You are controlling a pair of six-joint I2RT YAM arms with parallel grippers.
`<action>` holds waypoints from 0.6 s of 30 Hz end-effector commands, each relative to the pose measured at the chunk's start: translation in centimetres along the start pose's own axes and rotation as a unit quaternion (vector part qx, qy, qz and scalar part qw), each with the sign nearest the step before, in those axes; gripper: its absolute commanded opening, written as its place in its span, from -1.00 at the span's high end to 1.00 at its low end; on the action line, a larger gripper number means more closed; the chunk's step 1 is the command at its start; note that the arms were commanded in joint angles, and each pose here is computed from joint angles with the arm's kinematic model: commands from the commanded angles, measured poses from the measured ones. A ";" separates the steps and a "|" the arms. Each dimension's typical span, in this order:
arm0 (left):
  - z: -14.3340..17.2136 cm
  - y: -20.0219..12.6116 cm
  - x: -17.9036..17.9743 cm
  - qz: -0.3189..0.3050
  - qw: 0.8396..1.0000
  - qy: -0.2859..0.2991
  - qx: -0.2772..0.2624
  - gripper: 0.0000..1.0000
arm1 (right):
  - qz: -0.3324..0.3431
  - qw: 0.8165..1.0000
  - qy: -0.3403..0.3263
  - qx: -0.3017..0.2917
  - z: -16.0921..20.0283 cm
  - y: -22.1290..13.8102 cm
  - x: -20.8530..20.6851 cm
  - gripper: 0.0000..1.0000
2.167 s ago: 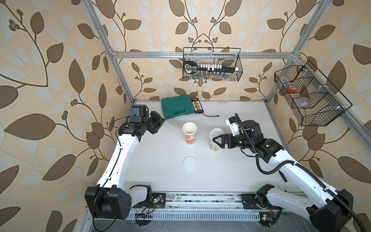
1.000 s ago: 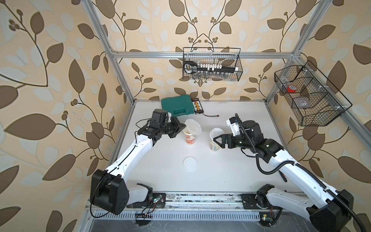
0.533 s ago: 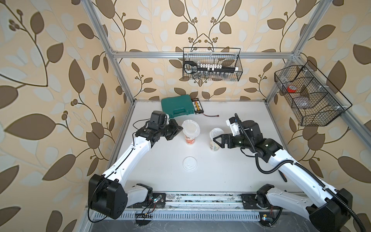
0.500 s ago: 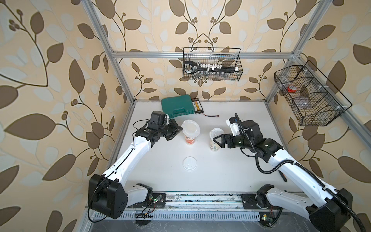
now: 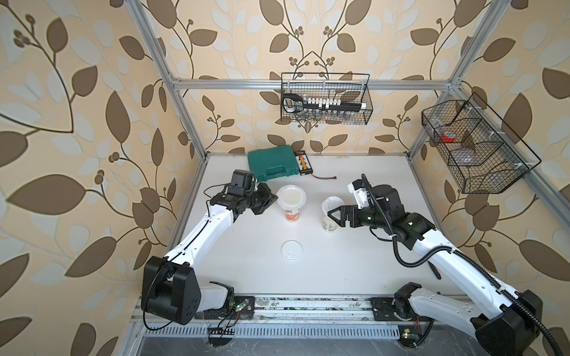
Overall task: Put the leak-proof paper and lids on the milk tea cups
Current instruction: Place the leak-proof paper at the cup.
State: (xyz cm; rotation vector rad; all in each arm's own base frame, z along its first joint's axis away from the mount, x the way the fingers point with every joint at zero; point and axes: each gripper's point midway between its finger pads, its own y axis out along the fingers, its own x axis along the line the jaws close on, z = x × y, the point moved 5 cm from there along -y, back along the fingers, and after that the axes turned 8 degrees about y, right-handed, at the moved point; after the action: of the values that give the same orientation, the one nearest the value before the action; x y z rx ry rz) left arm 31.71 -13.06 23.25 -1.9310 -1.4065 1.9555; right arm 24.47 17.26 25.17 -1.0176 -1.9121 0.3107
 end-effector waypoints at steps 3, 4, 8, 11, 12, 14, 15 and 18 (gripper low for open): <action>-1.0 0.0 -0.2 0.007 1.000 0.015 -0.016 1.00 | -0.010 1.000 -0.001 -0.005 -0.3 -0.5 0.6 -1.00; -0.9 0.1 -0.2 0.007 1.000 0.014 -0.014 1.00 | -0.010 1.000 -0.001 -0.006 -0.4 -0.5 0.6 -0.99; -0.9 0.3 -0.1 0.005 1.000 0.014 -0.012 1.00 | -0.010 1.000 -0.001 -0.005 -0.4 -0.4 0.6 -1.00; -1.0 0.3 -0.1 0.004 1.000 0.016 -0.012 1.00 | -0.009 1.000 -0.001 -0.005 -0.4 -0.4 0.5 -0.99; -1.0 0.3 -0.1 0.003 1.000 0.017 -0.012 1.00 | -0.009 1.000 -0.001 -0.005 -0.4 -0.4 0.6 -0.99; -1.1 0.3 -0.1 0.003 1.000 0.017 -0.012 1.00 | -0.009 1.000 0.001 -0.003 -0.4 -0.3 0.5 -0.99; -1.0 0.3 0.0 0.002 1.000 0.017 -0.012 1.00 | -0.010 1.000 0.001 -0.004 -0.4 -0.3 0.6 -0.99; -1.0 0.2 -0.1 0.004 1.000 0.018 -0.012 0.61 | -0.009 1.000 0.000 -0.004 -0.3 -0.3 0.5 -1.00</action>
State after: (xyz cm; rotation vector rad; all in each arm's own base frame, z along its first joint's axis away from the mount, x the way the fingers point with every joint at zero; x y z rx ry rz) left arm 32.16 -13.01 22.62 -1.9219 -1.4070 1.9456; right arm 24.47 17.26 25.17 -1.0176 -1.9118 0.3105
